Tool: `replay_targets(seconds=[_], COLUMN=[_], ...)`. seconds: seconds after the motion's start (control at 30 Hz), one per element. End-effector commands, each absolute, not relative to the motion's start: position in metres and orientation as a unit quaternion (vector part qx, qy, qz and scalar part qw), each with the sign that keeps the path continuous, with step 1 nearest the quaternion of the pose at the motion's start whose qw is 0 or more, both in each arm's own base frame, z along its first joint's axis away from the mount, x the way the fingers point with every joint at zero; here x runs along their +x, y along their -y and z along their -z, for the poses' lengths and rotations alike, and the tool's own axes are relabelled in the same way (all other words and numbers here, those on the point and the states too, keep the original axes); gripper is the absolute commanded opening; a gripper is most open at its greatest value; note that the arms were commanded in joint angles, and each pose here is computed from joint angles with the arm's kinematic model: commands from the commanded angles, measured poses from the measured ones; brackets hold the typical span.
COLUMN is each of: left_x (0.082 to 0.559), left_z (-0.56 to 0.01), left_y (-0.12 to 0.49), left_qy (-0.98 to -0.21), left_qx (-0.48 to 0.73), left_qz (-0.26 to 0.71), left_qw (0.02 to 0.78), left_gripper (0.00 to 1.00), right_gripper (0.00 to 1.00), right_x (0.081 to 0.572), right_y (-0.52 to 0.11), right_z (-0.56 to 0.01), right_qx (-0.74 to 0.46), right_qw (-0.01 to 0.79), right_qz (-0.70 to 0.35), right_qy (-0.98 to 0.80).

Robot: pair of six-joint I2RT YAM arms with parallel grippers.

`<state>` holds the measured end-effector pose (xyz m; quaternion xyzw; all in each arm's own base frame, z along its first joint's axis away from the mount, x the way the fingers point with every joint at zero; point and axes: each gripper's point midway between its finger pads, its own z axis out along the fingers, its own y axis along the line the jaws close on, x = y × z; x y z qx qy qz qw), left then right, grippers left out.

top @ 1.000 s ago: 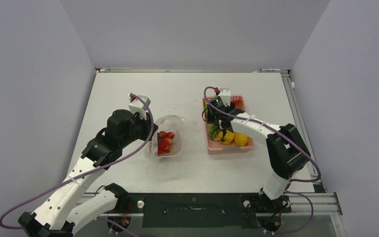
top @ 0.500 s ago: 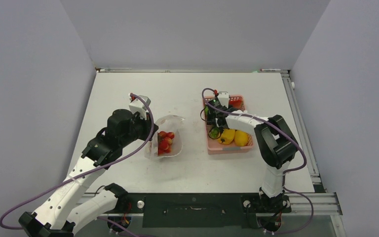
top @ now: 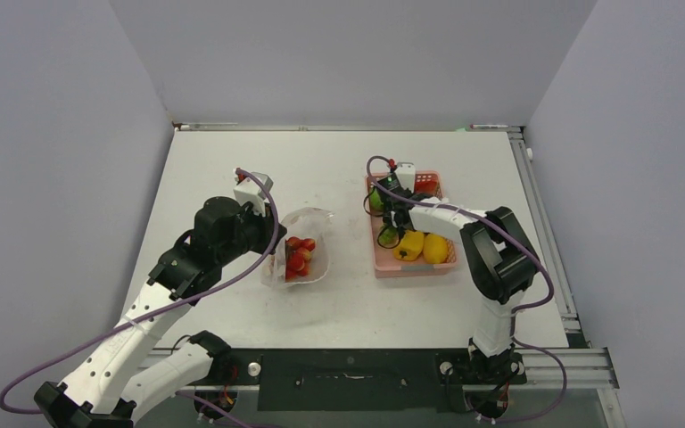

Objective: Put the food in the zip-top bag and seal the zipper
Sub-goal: Pick up the fake fruit from the bin, then place the fake fruit in the zipper food storage bag.

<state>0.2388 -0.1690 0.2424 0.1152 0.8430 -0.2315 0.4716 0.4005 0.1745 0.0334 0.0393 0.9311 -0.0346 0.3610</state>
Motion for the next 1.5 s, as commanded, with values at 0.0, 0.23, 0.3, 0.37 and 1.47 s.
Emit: replay_targets(seconds=[0.0, 0.23, 0.3, 0.37, 1.47], left_x=[0.245, 0.246, 0.246, 0.245, 0.244], left_z=[-0.259, -0.258, -0.259, -0.259, -0.261], left_y=[0.173, 0.172, 0.172, 0.171, 0.173], left_qy=[-0.826, -0.826, -0.826, -0.826, -0.823], left_qx=[0.113, 0.111, 0.110, 0.110, 0.112], left_qz=[0.245, 0.243, 0.243, 0.243, 0.248], left_qw=[0.496, 0.495, 0.496, 0.496, 0.498], left_gripper=[0.00, 0.00, 0.00, 0.00, 0.00], right_gripper=[0.05, 0.05, 0.05, 0.05, 0.05], right_x=[0.405, 0.399, 0.397, 0.393, 0.269], right_y=[-0.176, -0.174, -0.173, -0.172, -0.286], right_z=[-0.067, -0.106, -0.118, -0.128, -0.307], right_qx=[0.054, 0.064, 0.068, 0.069, -0.163], right_qw=[0.397, 0.429, 0.439, 0.448, 0.528], right_qz=[0.005, -0.021, -0.028, -0.036, -0.344], right_qy=[-0.916, -0.901, -0.895, -0.891, -0.759])
